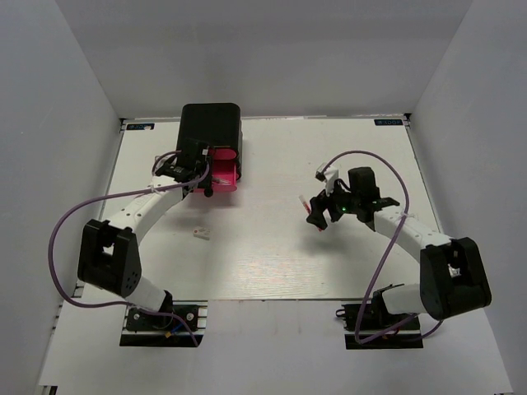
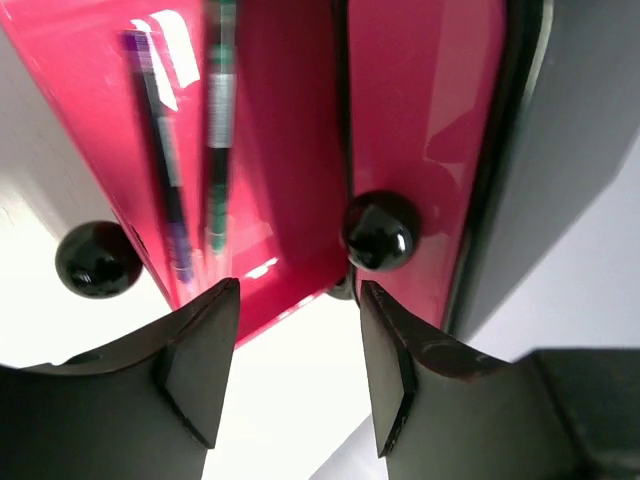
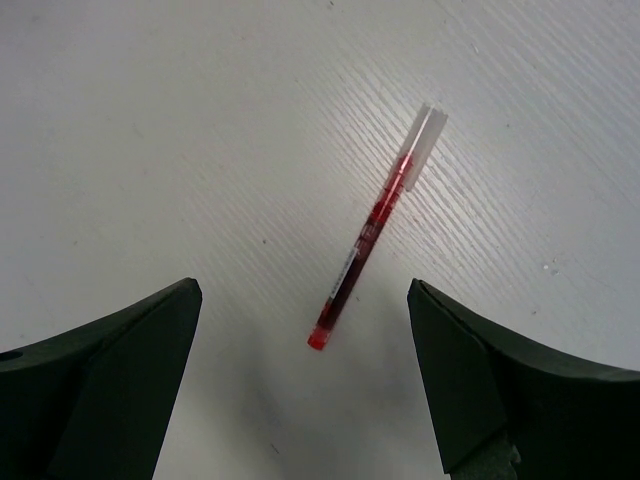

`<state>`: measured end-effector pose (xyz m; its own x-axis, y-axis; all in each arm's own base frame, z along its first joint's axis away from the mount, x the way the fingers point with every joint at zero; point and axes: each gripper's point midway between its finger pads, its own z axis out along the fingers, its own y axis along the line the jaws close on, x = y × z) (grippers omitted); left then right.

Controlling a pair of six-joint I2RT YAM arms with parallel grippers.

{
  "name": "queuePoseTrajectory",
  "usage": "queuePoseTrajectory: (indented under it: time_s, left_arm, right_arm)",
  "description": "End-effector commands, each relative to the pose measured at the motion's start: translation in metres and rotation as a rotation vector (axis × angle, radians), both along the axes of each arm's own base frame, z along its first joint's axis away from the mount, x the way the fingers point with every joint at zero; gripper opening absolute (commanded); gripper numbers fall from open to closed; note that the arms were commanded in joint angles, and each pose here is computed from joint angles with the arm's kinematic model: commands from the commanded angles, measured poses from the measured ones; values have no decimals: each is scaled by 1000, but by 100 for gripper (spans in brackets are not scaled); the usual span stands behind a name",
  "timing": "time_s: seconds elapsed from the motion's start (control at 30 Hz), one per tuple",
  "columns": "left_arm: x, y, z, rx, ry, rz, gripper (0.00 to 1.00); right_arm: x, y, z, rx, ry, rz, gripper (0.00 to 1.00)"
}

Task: Sort the stationery into containers
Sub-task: Place the pen in the drawer, then pick up the pen from the center of the board.

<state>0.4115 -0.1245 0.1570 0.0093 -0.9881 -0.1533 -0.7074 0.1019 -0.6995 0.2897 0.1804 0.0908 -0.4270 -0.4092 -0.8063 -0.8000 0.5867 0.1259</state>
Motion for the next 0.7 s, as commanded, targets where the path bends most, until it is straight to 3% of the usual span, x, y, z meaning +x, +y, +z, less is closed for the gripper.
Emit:
queuePoseTrajectory:
  time_s: [0.0,0.13,0.27,0.4,0.43,0.53,0.67]
  left_arm:
    - [-10,3,28,-29,-66,-12,62]
    - [-23,7,55,-15,-133,-48,62]
    - [-45,15,78,113,-181,-145,65]
    - [-69,26,84,237,-206,-246,72]
    - [-77,29,78,262,-187,-266,75]
    - [-100,35,66,306,-161,-310,83]
    - [-132,45,33,328,-89,-343,86]
  right_arm:
    - [21,-6,-8,-58,-12,-63,90]
    - [36,-12,-23,-122,7,-130,90]
    - [48,-13,-38,-178,29,-166,90]
    - [55,-5,-44,-210,19,-156,76]
    - [57,-3,-44,-215,14,-153,66]
    - [57,1,-50,-250,14,-142,51]
    - [46,3,-65,-306,30,-116,30]
